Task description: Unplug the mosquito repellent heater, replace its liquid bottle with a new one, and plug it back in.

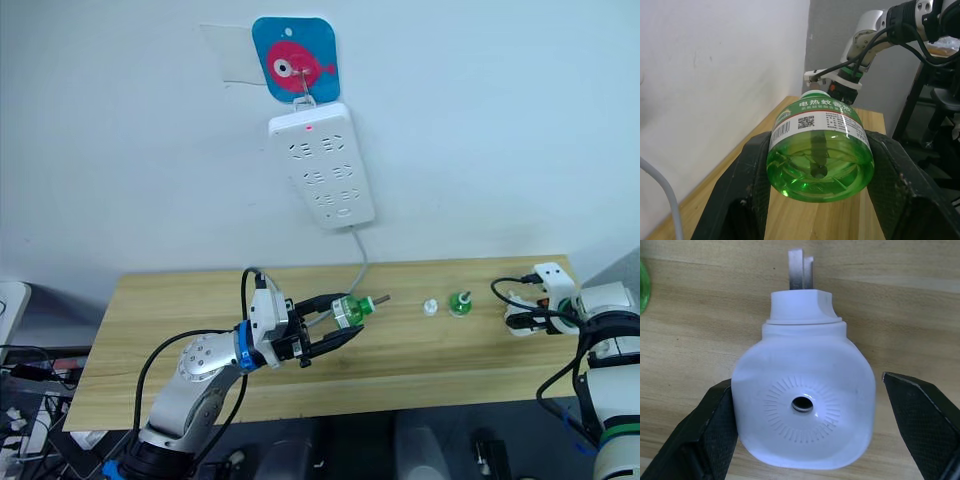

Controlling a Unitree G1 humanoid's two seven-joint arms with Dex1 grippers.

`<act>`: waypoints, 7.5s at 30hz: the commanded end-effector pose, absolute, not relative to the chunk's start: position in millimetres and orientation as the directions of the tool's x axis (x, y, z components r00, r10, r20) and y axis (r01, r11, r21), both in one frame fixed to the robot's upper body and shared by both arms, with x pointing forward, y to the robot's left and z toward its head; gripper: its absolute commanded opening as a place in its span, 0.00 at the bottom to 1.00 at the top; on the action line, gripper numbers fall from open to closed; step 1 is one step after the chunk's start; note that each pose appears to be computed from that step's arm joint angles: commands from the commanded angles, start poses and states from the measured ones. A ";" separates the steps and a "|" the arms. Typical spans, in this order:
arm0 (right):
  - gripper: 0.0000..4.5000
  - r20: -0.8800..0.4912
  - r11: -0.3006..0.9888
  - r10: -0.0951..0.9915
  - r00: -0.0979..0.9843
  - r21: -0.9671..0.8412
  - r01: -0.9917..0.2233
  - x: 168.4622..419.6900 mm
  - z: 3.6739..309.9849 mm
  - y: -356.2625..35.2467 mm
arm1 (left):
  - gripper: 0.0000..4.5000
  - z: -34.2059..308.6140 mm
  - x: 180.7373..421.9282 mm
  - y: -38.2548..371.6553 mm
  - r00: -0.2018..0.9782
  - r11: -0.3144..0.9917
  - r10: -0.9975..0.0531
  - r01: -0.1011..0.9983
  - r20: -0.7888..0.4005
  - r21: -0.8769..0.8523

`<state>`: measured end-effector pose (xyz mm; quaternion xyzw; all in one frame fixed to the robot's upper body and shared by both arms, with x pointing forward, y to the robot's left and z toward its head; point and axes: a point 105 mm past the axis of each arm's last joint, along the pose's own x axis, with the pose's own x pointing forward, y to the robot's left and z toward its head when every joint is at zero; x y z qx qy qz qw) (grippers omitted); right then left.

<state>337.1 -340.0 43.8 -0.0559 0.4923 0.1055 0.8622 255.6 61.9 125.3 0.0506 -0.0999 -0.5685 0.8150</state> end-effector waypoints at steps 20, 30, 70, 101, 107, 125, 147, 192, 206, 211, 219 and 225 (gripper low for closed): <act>0.67 -0.744 0.867 0.485 0.460 0.338 -0.367 316.2 90.9 -306.8 | 0.50 134.1 243.0 61.1 0.277 0.304 -0.950 0.925 0.141 0.227; 0.67 -0.306 0.369 0.925 0.225 0.865 -0.339 230.2 155.7 -233.3 | 0.50 138.8 226.0 60.6 0.167 0.202 -0.974 0.947 0.155 0.249; 0.67 -0.062 0.117 0.989 0.133 0.881 -0.459 214.6 168.9 -135.7 | 0.50 141.2 219.9 38.1 0.090 0.134 -0.981 0.953 0.170 0.271; 0.67 -0.052 0.117 0.987 0.152 0.880 -0.461 224.6 172.3 -136.2 | 0.50 139.4 217.7 37.3 0.058 0.101 -0.985 0.956 0.161 0.275; 0.67 -0.047 0.095 0.992 0.113 0.877 -0.470 215.9 170.4 -128.6 | 0.50 142.8 224.0 34.6 0.077 0.125 -0.981 0.952 0.175 0.280; 0.67 -0.089 0.125 0.992 0.095 0.847 -0.517 210.9 171.1 -117.0 | 0.50 142.8 219.9 27.9 0.018 0.070 -0.986 0.949 0.168 0.309; 0.95 -0.076 0.095 0.995 0.058 0.851 -0.516 210.9 172.4 -111.8 | 0.50 141.5 219.1 27.4 0.011 0.063 -0.987 0.945 0.163 0.321; 0.70 -0.282 0.417 0.883 0.375 0.837 -0.354 238.6 150.8 -197.2 | 0.50 145.2 225.8 32.5 0.053 0.104 -0.981 0.954 0.185 0.280; 0.01 -0.172 0.327 0.922 0.347 0.826 -0.460 280.8 153.3 -157.5 | 0.50 148.4 212.6 36.1 0.028 0.070 -0.985 0.968 0.172 0.240; 0.01 -0.158 0.279 0.947 0.281 0.837 -0.470 267.7 151.3 -144.9 | 0.50 149.7 213.5 35.5 0.032 0.072 -0.984 0.971 0.176 0.229; 0.01 -0.148 0.232 0.966 0.212 0.858 -0.458 240.8 145.1 -136.2 | 0.50 151.3 227.4 34.4 0.093 0.131 -0.978 0.970 0.185 0.204; 0.01 -0.135 0.213 0.970 0.201 0.870 -0.444 224.8 144.7 -131.8 | 0.50 151.0 229.4 33.7 0.094 0.132 -0.979 0.969 0.183 0.209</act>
